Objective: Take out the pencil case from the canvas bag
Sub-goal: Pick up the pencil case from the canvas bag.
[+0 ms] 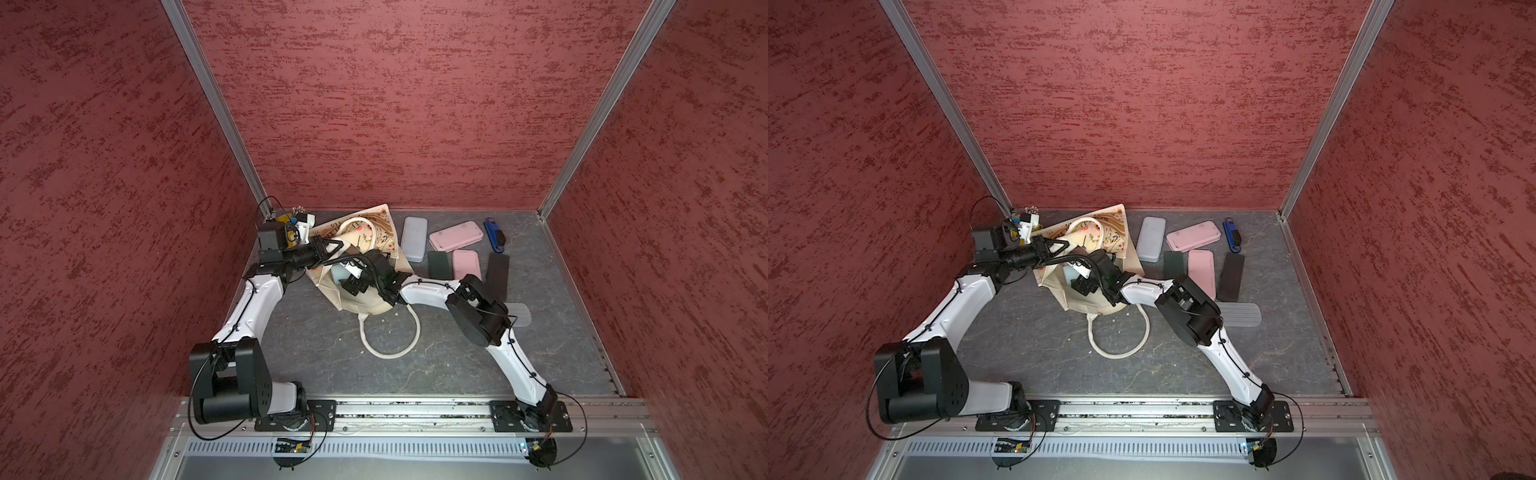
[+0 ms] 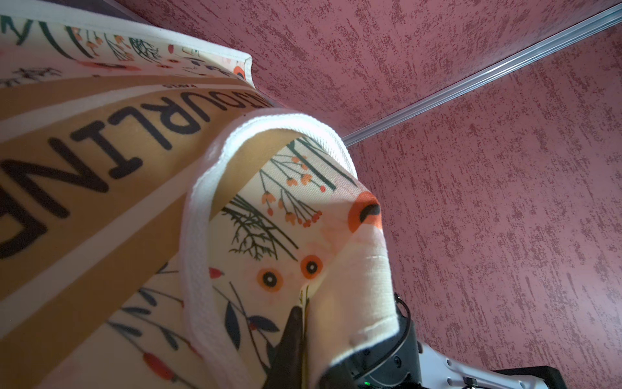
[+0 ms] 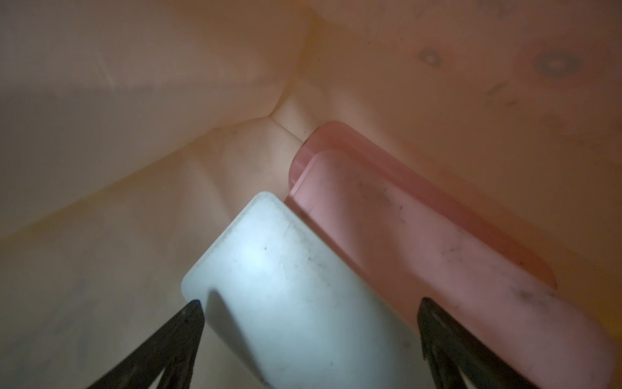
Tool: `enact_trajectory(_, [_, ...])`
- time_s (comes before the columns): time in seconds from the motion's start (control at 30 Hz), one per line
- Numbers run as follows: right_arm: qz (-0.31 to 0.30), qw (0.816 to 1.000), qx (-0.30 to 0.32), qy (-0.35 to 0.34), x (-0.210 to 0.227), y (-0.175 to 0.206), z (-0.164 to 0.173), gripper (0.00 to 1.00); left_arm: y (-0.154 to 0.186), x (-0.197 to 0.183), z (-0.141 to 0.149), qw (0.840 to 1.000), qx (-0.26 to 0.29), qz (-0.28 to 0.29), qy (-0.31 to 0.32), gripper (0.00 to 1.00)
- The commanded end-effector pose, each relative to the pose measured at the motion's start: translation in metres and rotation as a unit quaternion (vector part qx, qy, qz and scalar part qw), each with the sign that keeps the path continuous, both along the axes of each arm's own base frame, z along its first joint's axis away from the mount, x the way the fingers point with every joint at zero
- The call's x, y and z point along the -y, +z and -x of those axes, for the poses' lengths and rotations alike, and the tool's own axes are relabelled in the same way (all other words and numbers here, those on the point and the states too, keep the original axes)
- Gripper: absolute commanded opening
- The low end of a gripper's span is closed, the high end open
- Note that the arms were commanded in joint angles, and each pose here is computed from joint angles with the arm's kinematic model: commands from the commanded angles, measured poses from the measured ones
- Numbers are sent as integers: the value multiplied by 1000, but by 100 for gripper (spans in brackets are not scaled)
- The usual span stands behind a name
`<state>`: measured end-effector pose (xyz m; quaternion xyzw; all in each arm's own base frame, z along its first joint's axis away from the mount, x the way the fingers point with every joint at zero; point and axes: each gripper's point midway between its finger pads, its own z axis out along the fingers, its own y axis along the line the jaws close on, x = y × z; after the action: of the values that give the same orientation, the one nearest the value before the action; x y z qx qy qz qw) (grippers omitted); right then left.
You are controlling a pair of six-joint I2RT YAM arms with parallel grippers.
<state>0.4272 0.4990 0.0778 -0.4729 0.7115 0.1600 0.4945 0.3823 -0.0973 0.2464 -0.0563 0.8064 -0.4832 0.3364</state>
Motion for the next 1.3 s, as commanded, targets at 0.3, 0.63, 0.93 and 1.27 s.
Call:
enact_trajectory(0.3, [60, 994, -88, -13, 31, -36, 20, 93, -7, 6, 7, 999, -27, 18, -15, 3])
enact_trajectory(0.63, [39, 994, -99, -36, 41, -19, 27, 89, -9, 6, 7, 999, -30, 17, -14, 3])
enact_trajectory(0.93, [-173, 941, -174, -233, 55, 39, -5, 90, -6, 7, 7, 999, -26, 17, -15, 3])
enact_trajectory(1.27, [-399, 788, -351, -311, 65, 30, 10, 85, -2, 8, 9, 1000, -19, 17, -17, 3])
